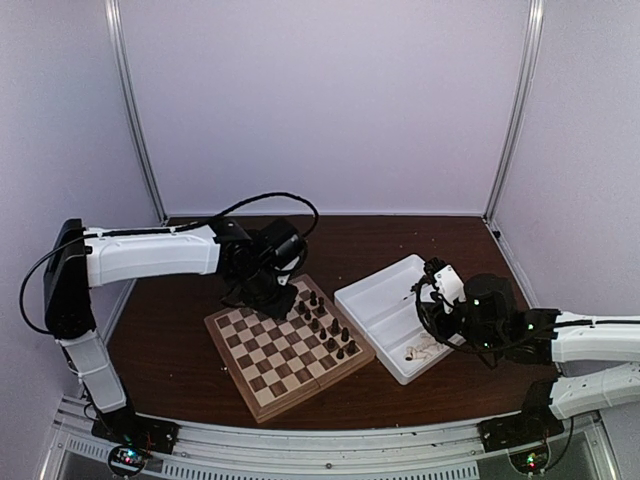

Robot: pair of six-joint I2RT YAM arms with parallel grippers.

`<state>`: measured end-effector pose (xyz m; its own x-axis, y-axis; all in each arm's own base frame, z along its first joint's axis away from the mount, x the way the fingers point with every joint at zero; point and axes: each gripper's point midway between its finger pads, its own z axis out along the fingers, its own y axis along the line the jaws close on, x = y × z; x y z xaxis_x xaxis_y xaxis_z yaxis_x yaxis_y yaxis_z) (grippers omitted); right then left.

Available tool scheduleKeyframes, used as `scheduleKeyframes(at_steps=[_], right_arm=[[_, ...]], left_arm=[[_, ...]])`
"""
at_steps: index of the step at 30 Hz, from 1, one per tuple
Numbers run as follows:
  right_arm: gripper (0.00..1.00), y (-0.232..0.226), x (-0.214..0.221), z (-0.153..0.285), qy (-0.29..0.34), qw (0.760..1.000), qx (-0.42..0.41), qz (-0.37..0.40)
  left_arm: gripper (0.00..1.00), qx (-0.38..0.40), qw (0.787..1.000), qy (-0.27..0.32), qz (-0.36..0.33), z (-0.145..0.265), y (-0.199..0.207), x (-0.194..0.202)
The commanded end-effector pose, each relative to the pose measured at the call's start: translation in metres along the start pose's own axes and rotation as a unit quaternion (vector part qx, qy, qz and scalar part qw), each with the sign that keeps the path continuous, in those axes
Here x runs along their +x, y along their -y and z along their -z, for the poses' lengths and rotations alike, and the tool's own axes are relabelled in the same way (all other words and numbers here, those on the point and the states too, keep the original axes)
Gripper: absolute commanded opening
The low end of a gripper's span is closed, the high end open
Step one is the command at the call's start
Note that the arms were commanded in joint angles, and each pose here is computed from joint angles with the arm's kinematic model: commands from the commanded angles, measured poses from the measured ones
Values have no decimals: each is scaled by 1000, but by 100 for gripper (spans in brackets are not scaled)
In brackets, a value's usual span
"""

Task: Set up the chess pieces on the board
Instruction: Pick up the chess piece from the chessboard, then place the chess piece on the chessboard.

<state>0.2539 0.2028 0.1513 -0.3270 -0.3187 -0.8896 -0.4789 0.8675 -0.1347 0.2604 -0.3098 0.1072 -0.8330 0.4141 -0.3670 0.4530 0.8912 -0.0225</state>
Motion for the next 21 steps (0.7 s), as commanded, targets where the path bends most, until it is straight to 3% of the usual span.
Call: scheduleKeyframes(at_steps=[1, 11, 21], right_arm=[[41, 7, 0, 0, 7, 1000, 14, -8], [42, 5, 2, -3, 2, 1000, 11, -7], [42, 4, 2, -3, 2, 1000, 8, -6]], left_arm=[[3, 2, 1000, 24, -10, -8, -14, -40], [2, 21, 998, 50, -17, -33, -25, -96], [2, 37, 998, 50, -27, -57, -22, -120]])
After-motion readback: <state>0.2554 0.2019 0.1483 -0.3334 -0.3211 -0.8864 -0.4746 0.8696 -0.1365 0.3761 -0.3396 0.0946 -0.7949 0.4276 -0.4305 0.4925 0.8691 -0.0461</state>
